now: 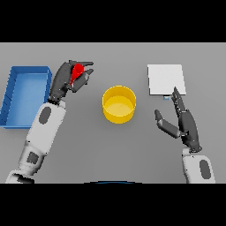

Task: Pick up the red beaker and tilt it to pour out 1 green nut into yellow bowl. Pick up the yellow bowl and place it on the metallic measuring scale.

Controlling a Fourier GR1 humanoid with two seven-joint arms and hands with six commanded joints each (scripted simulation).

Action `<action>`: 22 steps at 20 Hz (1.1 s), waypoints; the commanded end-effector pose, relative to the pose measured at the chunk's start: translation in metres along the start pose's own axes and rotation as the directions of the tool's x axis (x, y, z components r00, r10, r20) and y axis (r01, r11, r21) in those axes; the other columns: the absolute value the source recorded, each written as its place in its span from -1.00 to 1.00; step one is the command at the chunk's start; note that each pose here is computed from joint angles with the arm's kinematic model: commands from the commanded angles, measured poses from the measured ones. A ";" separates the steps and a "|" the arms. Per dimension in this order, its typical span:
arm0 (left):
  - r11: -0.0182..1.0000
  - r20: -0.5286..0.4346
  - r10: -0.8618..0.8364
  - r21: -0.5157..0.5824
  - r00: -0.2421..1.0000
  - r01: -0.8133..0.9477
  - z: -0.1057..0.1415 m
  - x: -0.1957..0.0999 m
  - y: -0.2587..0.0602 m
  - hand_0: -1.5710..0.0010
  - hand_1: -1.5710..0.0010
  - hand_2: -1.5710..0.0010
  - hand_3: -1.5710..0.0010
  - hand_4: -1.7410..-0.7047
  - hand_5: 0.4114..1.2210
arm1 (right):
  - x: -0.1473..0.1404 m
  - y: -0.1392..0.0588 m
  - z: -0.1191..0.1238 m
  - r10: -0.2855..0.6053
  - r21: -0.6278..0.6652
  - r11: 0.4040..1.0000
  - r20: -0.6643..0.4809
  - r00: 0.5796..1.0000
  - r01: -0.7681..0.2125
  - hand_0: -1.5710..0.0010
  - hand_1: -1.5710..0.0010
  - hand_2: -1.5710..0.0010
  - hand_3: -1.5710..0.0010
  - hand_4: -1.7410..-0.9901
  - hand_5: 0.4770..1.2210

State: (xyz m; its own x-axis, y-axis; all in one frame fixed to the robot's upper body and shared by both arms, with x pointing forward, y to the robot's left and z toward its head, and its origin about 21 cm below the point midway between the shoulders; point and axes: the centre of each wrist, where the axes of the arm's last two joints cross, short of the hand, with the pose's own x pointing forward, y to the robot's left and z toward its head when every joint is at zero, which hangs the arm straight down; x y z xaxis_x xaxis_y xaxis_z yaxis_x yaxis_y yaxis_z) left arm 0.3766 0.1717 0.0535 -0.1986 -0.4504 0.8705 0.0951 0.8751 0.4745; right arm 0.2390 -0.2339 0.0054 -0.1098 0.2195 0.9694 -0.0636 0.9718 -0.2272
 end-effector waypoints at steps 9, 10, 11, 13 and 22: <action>0.783 0.145 -0.566 -0.211 0.811 0.585 -0.024 0.045 -0.005 -1.00 -1.00 -1.00 -1.00 -0.97 0.85 | 0.002 0.005 -0.002 -0.005 -0.001 1.000 -0.013 1.000 0.005 1.00 1.00 1.00 1.00 0.21 -0.42; 0.737 0.163 -0.613 -0.235 0.773 0.634 -0.028 0.046 -0.006 -1.00 -1.00 -1.00 -1.00 -0.97 0.88 | 0.003 0.004 -0.003 0.004 -0.001 1.000 -0.014 1.000 -0.004 1.00 1.00 1.00 1.00 0.20 -0.41; 0.682 0.196 -0.653 -0.268 0.731 0.681 -0.030 0.050 -0.011 -1.00 -1.00 -1.00 -1.00 -0.98 0.90 | 0.005 0.005 -0.006 0.002 0.000 1.000 -0.022 1.000 -0.002 1.00 1.00 1.00 1.00 0.20 -0.41; 0.586 0.247 -0.712 -0.309 0.658 0.749 -0.032 0.053 -0.012 -1.00 -1.00 -1.00 -1.00 -0.99 0.94 | 0.005 -0.002 -0.003 0.011 -0.002 1.000 -0.017 1.000 -0.011 1.00 1.00 1.00 1.00 0.20 -0.42; 0.090 0.407 -0.880 -0.365 0.245 0.927 -0.051 0.092 -0.038 -1.00 -1.00 -1.00 -0.66 -0.91 0.99 | 0.002 0.008 -0.002 -0.081 -0.015 0.997 -0.045 0.996 0.081 1.00 1.00 1.00 1.00 0.18 -0.60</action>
State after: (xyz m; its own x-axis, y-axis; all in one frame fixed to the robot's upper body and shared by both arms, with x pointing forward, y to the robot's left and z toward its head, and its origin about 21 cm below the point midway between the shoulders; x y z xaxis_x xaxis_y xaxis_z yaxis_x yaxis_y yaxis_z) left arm 0.4049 0.0882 0.1224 -0.5293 -0.8090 -0.2555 0.1809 -0.4019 0.8977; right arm 0.2403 -0.2257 0.0061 -0.0592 0.1433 0.9879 -0.0574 0.9875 -0.1467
